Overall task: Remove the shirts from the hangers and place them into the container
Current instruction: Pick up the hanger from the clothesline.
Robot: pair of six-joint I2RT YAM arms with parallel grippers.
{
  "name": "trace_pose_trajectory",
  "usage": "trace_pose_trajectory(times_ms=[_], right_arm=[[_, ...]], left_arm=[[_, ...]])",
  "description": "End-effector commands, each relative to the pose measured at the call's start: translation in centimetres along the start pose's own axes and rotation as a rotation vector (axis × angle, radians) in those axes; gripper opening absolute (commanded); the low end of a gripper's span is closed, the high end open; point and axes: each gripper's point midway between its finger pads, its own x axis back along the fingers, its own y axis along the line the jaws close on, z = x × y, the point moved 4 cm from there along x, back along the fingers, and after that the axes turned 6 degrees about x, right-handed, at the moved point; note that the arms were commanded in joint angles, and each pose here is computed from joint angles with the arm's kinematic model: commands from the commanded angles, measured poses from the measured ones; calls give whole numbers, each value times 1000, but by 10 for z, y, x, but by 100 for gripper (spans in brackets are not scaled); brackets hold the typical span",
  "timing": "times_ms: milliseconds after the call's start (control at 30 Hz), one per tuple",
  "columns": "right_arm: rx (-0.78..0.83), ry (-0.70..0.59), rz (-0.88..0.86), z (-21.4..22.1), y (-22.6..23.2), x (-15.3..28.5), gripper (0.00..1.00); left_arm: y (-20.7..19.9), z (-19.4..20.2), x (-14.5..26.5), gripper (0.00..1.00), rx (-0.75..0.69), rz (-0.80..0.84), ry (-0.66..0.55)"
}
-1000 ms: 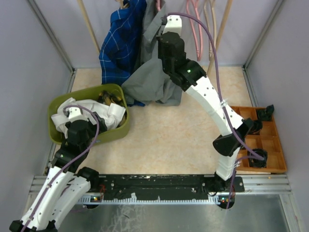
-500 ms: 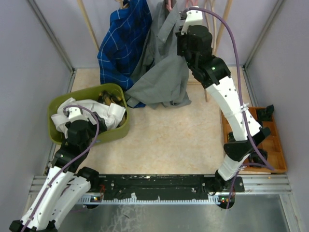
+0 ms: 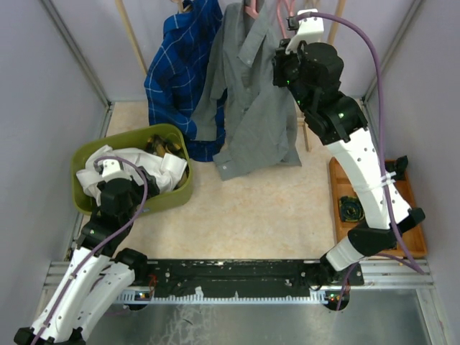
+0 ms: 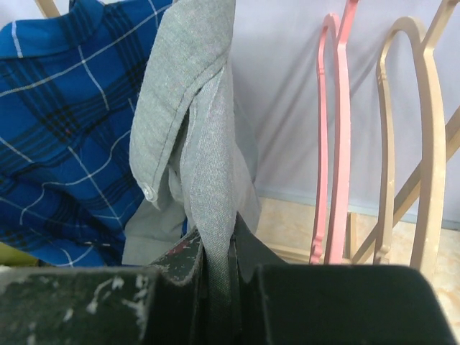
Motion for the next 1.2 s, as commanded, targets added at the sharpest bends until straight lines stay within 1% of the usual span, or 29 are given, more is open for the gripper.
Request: trace_pose_trajectory(times_ms=[0,233,667,867,1167], right_arm=[[-86,-158,-19,-41,-6,20,0],[-99,-165,-37,-47,-1,12,0],[-136,-278,-28,-79,-4,14,0],[-136,-297,-19,-74,-7,18,0],[-184,-322,-34,-70,-3,17,0]], left_arm=[[-3,0,0,100,0,18,6],[-2,0,0,100,2,9,6],[-1,-1,1,100,4,4,0],[2,-2,1,100,5,-16,-5],[2,-2,1,100,6,-21,-6]])
